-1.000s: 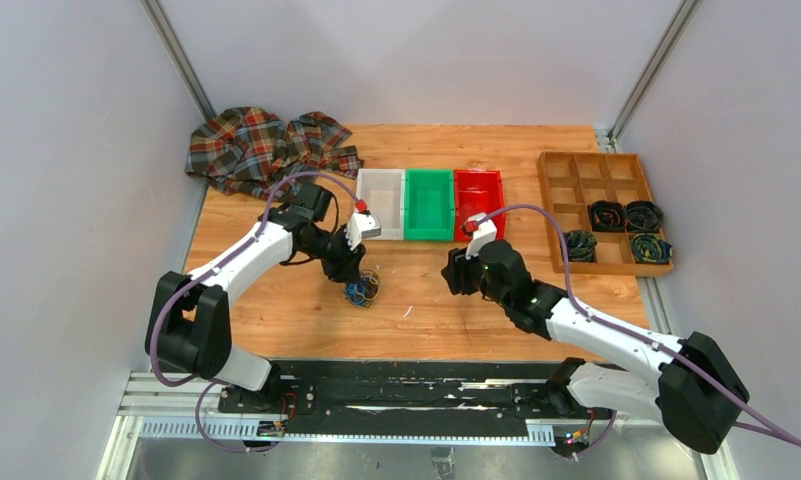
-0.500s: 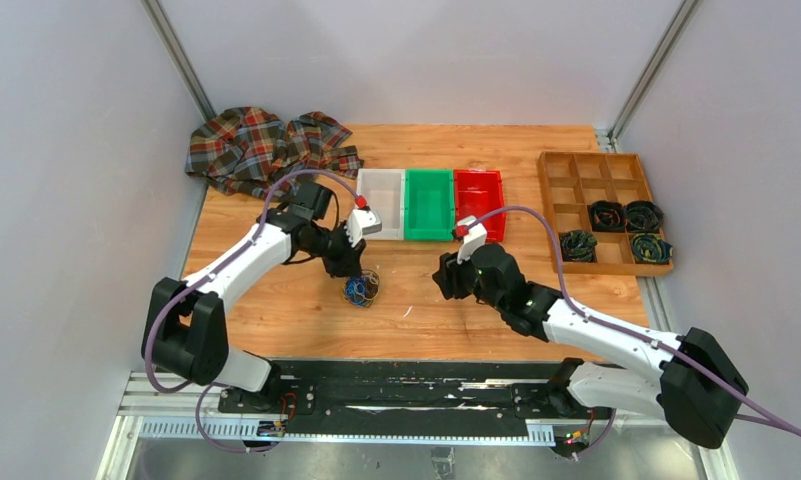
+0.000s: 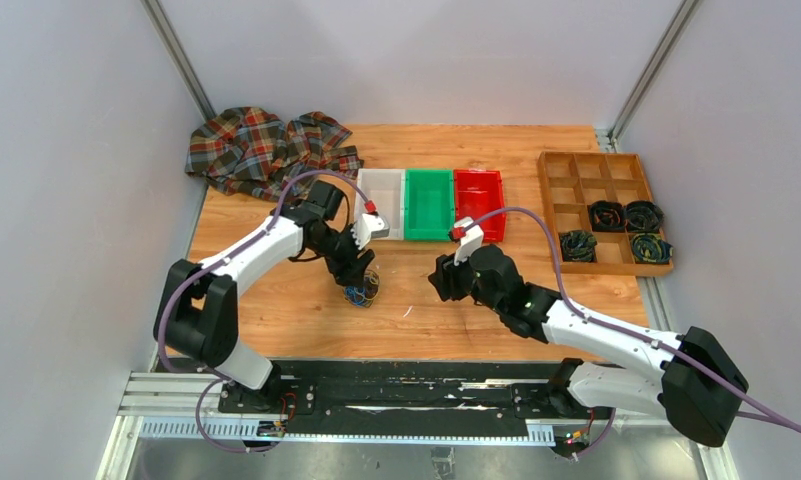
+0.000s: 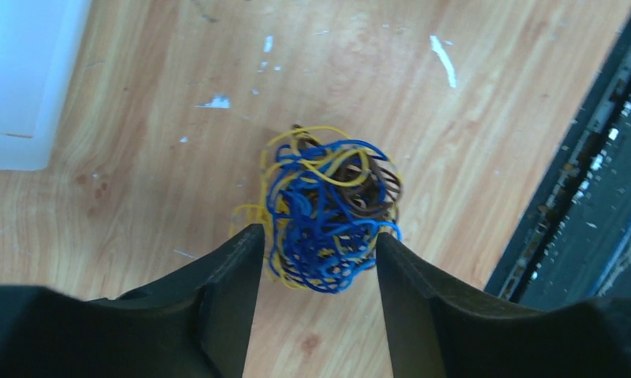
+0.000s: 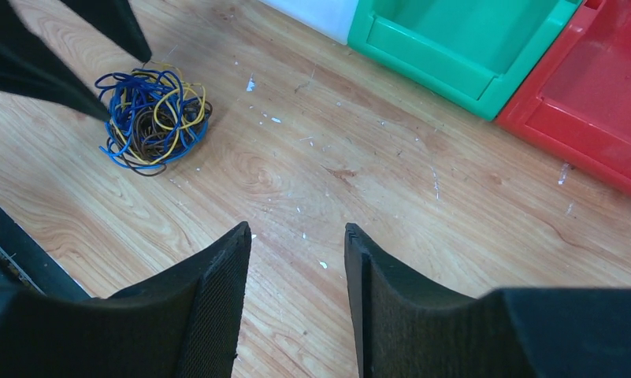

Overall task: Untangle the cables
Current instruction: Untie the cable.

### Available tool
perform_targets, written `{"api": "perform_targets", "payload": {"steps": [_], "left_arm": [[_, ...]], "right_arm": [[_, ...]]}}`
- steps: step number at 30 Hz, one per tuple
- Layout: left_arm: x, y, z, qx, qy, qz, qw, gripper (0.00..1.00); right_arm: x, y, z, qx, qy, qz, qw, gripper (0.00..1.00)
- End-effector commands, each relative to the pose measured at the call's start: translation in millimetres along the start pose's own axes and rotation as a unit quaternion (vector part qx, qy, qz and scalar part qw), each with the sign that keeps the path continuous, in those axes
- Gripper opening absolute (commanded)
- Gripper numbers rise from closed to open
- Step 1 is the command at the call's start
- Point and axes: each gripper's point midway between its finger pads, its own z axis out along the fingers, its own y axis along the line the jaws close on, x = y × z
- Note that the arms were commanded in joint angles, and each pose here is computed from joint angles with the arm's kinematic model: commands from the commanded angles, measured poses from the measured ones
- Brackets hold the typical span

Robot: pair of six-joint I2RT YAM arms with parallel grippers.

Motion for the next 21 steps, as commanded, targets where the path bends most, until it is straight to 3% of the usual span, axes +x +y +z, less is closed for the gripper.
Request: {"api": "perform_targets", "payload": {"steps": [1,8,17,21], "left_arm": [[-16.1,29.2,5.3,-0.051,-0.004,-0.005,0.999,0.54],[-26.7,16.3,-6.5,-0.044,-0.033,0.011,0.998,0.17],[-37.4,-7.5,-29.1,-0.036,-0.068,0.014,0.997,0.02],[-48.1,-21.8,-43.5,-0.026,-0.084,-0.025,0.996,0.01]], "right_arm": [[-19.2,9.2,-3.0,-0.008,-0.026,-0.006,1.000,0.47],[-19.1,13.7,-5.9,-0.016,-0.029,-0.008,0.999,0.40],[-23.3,24.2,-2.0,-0.028,-0.038,-0.002,0.999,0.38],[-41.3,40.8,0.2,-0.045,-0.065,0.001,0.997,0.53]]}}
